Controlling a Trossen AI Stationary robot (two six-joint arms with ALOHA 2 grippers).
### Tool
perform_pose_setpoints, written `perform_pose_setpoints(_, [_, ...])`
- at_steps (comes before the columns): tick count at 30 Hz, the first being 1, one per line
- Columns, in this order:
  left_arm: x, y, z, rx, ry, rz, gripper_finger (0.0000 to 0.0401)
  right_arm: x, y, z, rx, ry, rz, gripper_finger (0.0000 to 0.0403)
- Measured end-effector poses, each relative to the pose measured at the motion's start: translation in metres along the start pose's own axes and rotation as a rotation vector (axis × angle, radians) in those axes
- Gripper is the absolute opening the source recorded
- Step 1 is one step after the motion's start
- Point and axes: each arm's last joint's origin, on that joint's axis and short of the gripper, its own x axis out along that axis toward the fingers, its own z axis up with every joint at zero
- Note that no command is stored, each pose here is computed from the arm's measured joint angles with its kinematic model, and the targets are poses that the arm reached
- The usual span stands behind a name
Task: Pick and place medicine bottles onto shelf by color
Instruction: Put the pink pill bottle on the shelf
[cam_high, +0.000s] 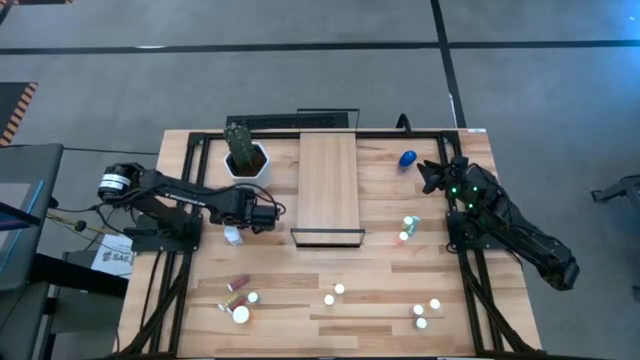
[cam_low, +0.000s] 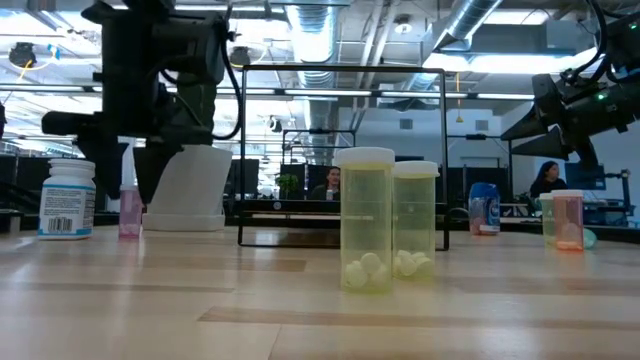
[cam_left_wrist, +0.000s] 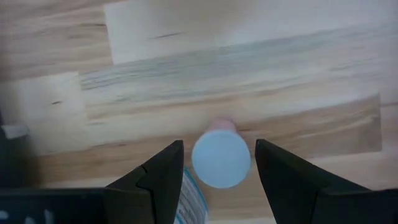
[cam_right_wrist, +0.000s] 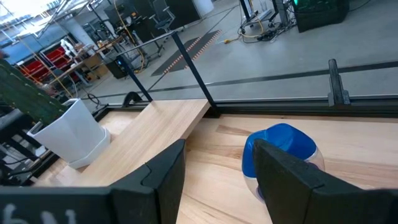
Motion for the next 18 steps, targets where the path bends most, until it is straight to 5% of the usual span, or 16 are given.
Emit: perform_pose_setpoints(18, [0.0009,0.0001,0.0005,0.042,-0.026,0.000,0.0173,0.0001,-0.0001,-0.0001,0.000,0.001,0.000,0.0210])
